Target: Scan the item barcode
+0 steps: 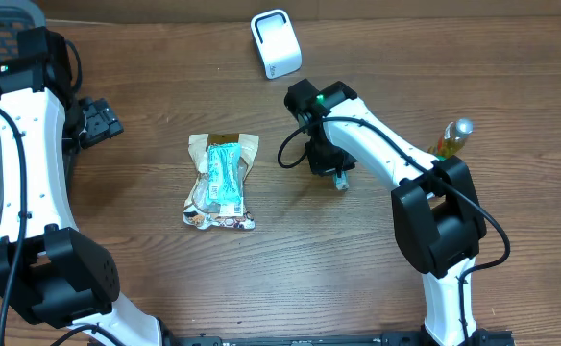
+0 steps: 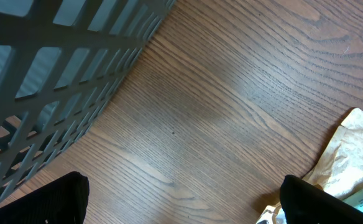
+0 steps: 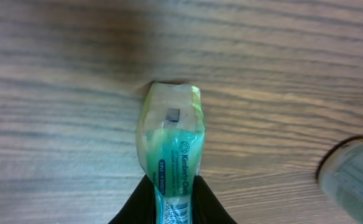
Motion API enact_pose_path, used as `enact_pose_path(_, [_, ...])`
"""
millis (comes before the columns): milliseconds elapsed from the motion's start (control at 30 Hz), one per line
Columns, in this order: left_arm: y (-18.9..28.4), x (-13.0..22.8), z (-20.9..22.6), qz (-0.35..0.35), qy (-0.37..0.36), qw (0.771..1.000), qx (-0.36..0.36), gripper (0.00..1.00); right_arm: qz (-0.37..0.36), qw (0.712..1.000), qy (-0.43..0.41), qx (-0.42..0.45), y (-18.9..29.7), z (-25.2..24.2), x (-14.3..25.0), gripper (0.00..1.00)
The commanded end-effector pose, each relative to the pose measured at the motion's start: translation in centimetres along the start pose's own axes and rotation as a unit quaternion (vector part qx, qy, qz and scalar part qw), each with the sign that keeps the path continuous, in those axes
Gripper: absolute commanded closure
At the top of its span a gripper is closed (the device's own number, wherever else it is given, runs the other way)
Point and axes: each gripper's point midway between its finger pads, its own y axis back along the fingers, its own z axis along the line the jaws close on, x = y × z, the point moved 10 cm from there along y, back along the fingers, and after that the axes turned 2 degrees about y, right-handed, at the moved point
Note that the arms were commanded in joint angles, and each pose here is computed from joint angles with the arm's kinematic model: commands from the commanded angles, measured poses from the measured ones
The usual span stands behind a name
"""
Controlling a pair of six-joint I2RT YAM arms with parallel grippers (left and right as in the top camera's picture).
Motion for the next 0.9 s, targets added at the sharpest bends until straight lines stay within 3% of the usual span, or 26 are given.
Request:
enact_pose_path(0, [0.1,-0.3,-0.1,-0.006,-0.009,1.000,-0.005,0.00,-0.042,0.998,-0.035,0.015,1.7,-0.4,-0.5,0.85])
enact_pose_path(233, [0.1,-0.3,-0.1,-0.006,-0.009,1.000,-0.005,0.00,-0.051,0.998,-0.035,0.014,1.4,0.8,-0.3,0.84])
enact_pose_path(400, [0.1,-0.3,-0.1,-0.006,-0.009,1.000,-0.004,0.01,-0.047,0.998,-0.027,-0.011,1.5,1.7,-0.1,0.73])
enact_pose_path(667, [0.1,-0.3,-0.1,-0.006,-0.009,1.000,-0.005,0.00,-0.048,0.997,-0.025,-0.058,1.6,2.7,-0.2,0.67])
enact_pose_path(867, [0.1,-0.3,-0.1,-0.006,-0.009,1.000,-0.005,0.00,-0.044,0.996,-0.025,-0.070,1.7,2.8,-0.2,0.53])
